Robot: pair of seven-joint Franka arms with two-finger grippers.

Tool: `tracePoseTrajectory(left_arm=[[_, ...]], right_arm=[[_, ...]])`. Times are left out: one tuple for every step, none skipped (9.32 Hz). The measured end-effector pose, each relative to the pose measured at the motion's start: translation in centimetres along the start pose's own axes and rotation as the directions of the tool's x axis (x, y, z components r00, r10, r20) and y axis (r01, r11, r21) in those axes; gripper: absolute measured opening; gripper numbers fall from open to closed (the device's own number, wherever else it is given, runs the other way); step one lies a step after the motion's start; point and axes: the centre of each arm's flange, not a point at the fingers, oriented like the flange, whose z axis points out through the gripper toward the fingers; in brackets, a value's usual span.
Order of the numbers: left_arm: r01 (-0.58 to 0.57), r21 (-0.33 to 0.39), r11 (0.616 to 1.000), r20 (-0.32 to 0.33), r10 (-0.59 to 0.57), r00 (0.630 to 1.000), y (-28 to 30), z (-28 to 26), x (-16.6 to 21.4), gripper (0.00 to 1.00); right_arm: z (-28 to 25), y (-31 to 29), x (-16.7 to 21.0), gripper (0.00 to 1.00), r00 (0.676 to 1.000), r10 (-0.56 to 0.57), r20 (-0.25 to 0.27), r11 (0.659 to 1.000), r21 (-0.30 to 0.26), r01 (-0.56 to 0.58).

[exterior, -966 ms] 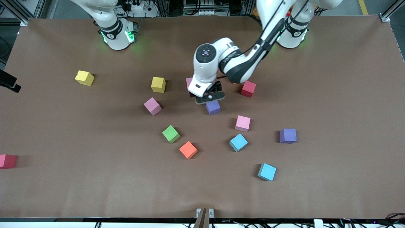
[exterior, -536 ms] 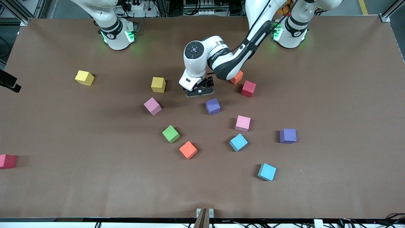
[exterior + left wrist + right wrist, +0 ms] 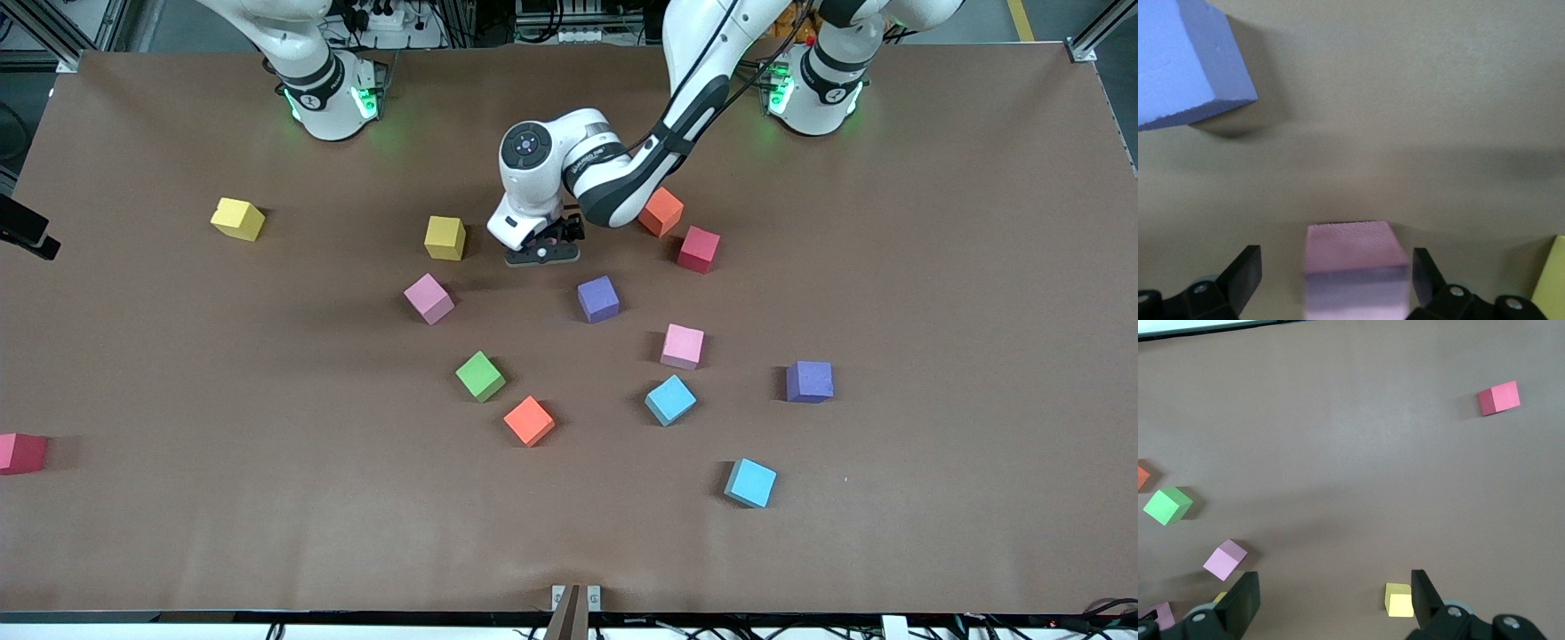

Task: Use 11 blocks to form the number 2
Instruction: 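Lower the left gripper onto the pink cube and close it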

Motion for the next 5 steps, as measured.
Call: tracePoseTrajectory(left_arm=[[0.002, -0.006, 1.000, -0.004, -0.002, 1.000, 0.16, -0.26, 0.23, 1.00], [0.003, -0.008, 1.000, -0.004, -0.003, 1.000, 0.27, -0.21, 0.31, 1.00], [0.003, -0.009, 1.000, -0.002, -0.003, 1.000, 0.40, -0.06, 0.33, 1.00], [0.003, -0.009, 1.000, -0.001, -0.003, 1.000, 0.50, 0.07, 0.29, 1.00], [0.004, -0.008, 1.000, 0.000, -0.004, 1.000, 0.57, 0.24, 0.19, 1.00]], right_arm=[[0.00, -0.01, 0.00, 1.00, 1.000, 0.000, 0.000, 1.000, 0.000, 0.000], [0.00, -0.02, 0.00, 1.00, 1.000, 0.000, 0.000, 1.000, 0.000, 0.000], [0.00, -0.03, 0.00, 1.00, 1.000, -0.001, 0.000, 1.000, 0.000, 0.001], [0.00, -0.03, 0.00, 1.00, 1.000, -0.001, 0.000, 1.000, 0.000, 0.001], [0.00, -0.03, 0.00, 1.00, 1.000, -0.001, 0.000, 1.000, 0.000, 0.001]])
